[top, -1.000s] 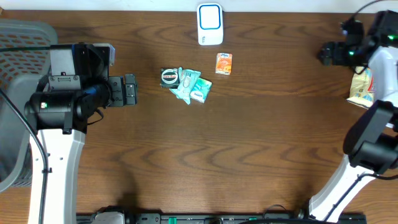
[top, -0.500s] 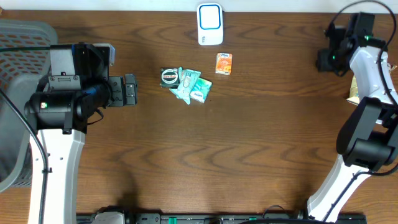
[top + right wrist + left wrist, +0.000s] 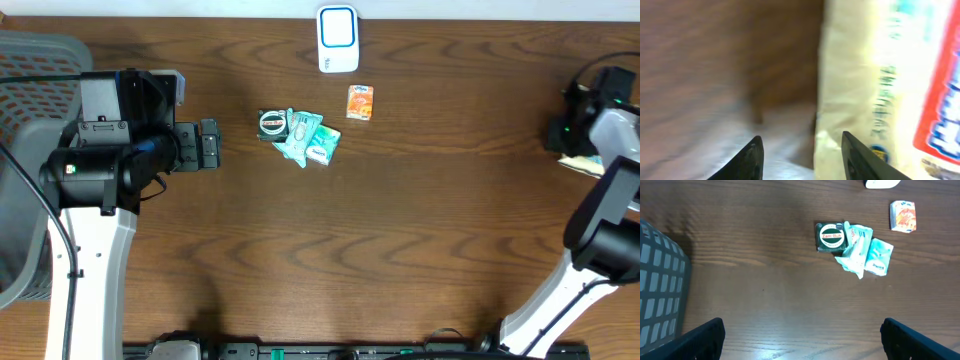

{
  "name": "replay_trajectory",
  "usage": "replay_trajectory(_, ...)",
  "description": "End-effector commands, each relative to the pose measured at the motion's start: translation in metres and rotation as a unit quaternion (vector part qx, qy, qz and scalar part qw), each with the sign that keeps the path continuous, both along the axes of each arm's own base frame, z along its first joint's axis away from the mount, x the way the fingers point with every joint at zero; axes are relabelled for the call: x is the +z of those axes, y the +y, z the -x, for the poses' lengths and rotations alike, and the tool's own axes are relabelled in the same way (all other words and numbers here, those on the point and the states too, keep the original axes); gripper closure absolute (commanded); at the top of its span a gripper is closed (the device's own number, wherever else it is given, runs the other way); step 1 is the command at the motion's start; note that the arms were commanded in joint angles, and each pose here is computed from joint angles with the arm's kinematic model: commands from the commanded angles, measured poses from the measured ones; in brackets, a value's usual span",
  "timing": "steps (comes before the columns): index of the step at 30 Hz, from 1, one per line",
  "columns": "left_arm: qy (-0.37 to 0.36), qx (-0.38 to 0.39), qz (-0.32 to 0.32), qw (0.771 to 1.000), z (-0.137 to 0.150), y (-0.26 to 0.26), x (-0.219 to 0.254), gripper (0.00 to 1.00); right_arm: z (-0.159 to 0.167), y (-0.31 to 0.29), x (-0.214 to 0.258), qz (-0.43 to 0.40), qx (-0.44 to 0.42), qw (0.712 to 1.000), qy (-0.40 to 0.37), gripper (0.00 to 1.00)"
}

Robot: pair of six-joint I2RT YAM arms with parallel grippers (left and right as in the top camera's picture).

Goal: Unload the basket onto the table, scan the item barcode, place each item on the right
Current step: 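Open the right gripper to release the bag and raise it, then move the right gripper to the orange tissue pack near the scanner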

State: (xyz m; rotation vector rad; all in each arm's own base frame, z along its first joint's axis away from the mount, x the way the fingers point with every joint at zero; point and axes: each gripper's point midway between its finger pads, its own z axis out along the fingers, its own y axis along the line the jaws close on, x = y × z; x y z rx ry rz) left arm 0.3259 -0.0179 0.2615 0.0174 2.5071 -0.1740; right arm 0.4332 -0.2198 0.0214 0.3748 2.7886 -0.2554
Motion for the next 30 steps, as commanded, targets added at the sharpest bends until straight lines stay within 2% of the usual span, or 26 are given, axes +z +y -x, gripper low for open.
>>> replay_trajectory(1,-0.002,-0.001,-0.006,1.000,-0.001,0.003,0.001,0.03,0.009,-0.011,-0.005,0.005,-0.024,1.000,0.012,0.53)
replay_trajectory(8,-0.002,-0.001,-0.006,1.000,-0.001,0.003,0.001,0.02,0.012,-0.016,-0.003,0.013,-0.029,0.999,0.014,0.49)
replay_trajectory(13,-0.002,-0.001,-0.006,1.000,-0.001,0.003,0.001,0.02,-0.002,0.002,0.006,0.000,-0.007,1.000,-0.006,0.44)
replay_trajectory(18,-0.002,-0.001,-0.006,1.000,-0.001,0.003,0.001,0.02,-0.037,0.074,0.023,-0.123,0.078,0.986,-0.082,0.43)
replay_trajectory(23,-0.002,-0.001,-0.006,1.000,-0.001,0.003,0.001,0.02,-0.062,0.171,0.055,-0.318,0.155,0.922,-0.156,0.43)
replay_trajectory(25,-0.002,-0.001,-0.006,1.000,-0.001,0.003,0.001,0.02,-0.068,0.195,0.063,-0.352,0.157,0.908,-0.165,0.40)
replay_trajectory(30,-0.002,-0.001,-0.006,1.000,-0.001,0.003,0.001,0.02,-0.077,0.251,0.068,-0.376,0.171,0.897,-0.155,0.29)
